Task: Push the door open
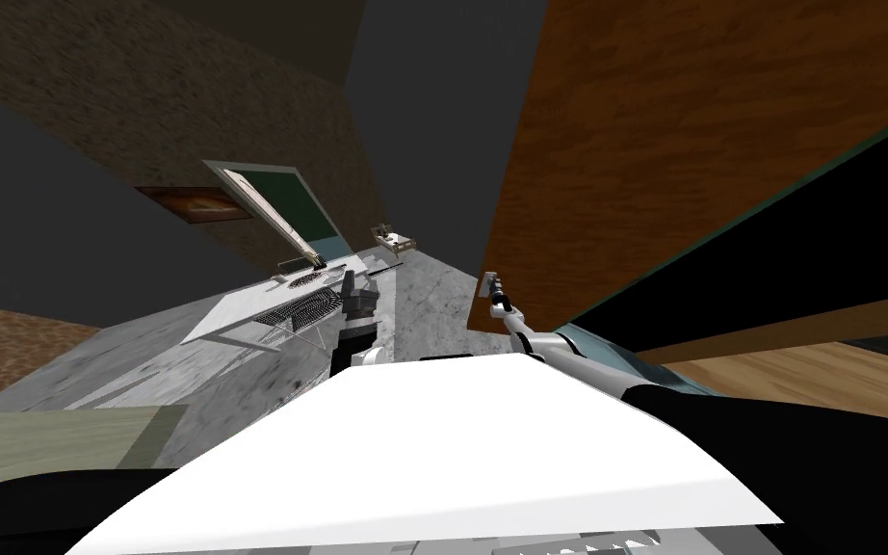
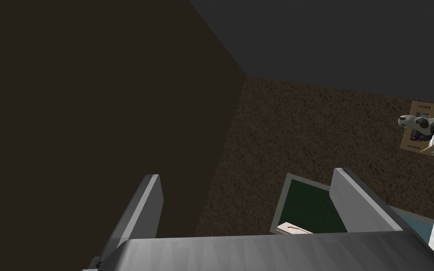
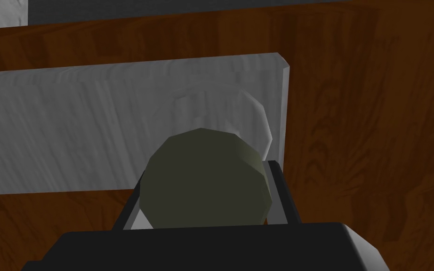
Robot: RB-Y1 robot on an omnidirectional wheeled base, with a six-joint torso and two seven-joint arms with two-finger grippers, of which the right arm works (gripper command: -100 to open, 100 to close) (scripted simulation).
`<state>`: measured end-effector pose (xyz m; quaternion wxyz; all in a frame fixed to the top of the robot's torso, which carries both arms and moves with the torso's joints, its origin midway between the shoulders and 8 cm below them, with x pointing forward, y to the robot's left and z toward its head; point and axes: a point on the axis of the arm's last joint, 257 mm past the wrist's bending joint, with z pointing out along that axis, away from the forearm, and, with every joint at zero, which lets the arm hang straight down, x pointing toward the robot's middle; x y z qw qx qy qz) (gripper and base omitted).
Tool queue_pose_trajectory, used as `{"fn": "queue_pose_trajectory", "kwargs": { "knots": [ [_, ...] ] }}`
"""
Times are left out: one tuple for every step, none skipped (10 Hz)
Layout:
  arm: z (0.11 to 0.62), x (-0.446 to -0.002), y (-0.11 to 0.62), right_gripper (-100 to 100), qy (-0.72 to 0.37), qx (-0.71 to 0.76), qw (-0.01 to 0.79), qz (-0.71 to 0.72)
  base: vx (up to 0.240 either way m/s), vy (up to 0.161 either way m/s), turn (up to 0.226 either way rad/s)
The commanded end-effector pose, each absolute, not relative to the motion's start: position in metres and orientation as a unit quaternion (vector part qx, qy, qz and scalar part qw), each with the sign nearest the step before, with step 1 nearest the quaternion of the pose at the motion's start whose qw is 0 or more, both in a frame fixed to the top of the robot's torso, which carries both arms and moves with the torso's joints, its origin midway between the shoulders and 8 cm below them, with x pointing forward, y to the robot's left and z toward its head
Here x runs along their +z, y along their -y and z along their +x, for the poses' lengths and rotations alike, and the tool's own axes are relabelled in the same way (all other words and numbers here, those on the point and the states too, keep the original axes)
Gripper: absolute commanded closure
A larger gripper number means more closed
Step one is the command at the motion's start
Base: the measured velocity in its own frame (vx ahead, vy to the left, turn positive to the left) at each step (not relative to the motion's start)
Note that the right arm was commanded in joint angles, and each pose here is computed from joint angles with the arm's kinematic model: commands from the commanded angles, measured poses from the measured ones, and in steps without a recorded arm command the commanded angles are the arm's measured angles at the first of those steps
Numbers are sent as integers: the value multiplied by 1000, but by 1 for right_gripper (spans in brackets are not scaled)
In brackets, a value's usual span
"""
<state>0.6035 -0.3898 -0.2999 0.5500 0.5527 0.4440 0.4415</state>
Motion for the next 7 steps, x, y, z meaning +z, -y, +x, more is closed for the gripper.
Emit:
{"fn": "queue_pose_trajectory", "kwargs": {
  "knots": [
    [603,-297,400,100,-438,437,555,556,165,102,-62],
    [601,-297,404,100,-436,435,557,557,161,71,-49],
    [600,-296,408,100,-433,433,559,559,154,82,-40],
    [599,-296,413,100,-431,431,561,561,146,111,-50],
    [597,-298,414,100,-433,428,560,562,64,42,-51],
    [594,-297,427,100,-426,422,566,566,118,47,-62],
    [593,-297,430,100,-424,421,567,567,174,67,-60]
  ]
}}
